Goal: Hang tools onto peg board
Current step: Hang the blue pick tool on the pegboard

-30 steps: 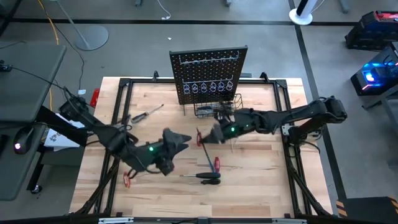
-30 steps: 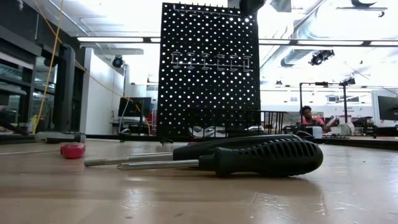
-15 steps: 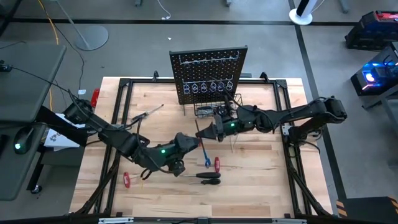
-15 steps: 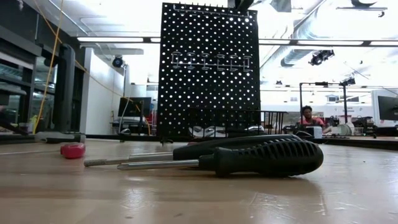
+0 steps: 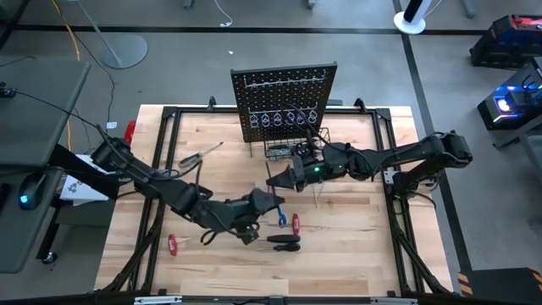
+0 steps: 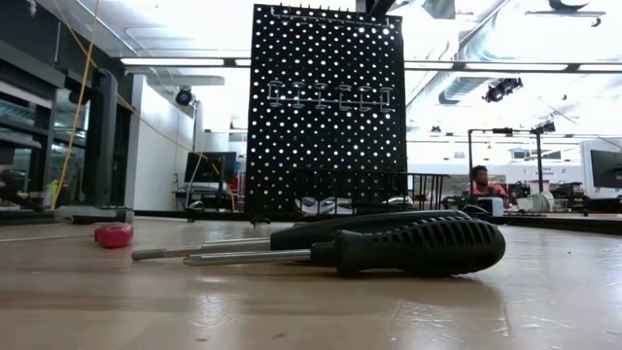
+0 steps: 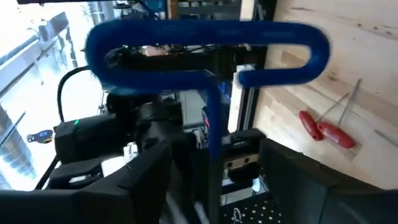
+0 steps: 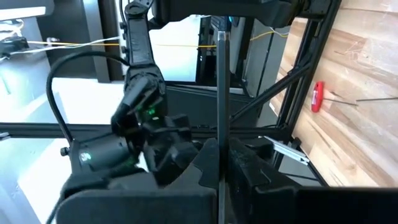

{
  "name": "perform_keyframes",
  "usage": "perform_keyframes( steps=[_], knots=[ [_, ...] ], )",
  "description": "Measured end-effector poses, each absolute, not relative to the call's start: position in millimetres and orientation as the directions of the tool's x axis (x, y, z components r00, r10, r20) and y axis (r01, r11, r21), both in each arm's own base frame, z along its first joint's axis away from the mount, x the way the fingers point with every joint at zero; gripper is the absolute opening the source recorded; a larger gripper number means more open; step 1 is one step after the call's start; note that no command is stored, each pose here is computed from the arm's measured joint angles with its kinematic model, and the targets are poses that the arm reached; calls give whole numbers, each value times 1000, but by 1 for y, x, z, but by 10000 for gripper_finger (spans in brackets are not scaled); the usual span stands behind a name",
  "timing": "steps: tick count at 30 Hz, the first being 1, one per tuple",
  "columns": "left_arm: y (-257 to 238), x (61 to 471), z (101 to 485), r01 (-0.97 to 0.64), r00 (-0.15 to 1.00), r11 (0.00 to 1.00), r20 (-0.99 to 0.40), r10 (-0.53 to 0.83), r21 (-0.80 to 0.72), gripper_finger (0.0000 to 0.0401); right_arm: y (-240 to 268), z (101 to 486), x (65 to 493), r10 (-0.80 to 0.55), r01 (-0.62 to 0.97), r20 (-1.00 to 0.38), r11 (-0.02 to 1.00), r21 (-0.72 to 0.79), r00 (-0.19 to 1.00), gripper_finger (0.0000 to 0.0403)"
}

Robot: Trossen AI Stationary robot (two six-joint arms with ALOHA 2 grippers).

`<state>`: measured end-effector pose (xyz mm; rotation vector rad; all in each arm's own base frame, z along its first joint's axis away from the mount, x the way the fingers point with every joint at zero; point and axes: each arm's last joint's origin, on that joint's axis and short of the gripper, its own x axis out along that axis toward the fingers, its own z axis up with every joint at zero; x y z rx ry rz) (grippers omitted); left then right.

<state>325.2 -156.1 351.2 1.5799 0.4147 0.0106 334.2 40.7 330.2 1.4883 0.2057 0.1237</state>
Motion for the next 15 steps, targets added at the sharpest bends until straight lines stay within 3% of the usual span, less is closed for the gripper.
perform_keyframes(
  steps=[6,15],
  knots=[
    [-157,331,343,268,906,-33,-240,349,963,169,41,330,334,209,44,-60,81,996,976,0],
    [-158,326,348,229,904,23,-222,365,973,13,40,330,334,208,45,-62,84,995,976,0]
  ],
)
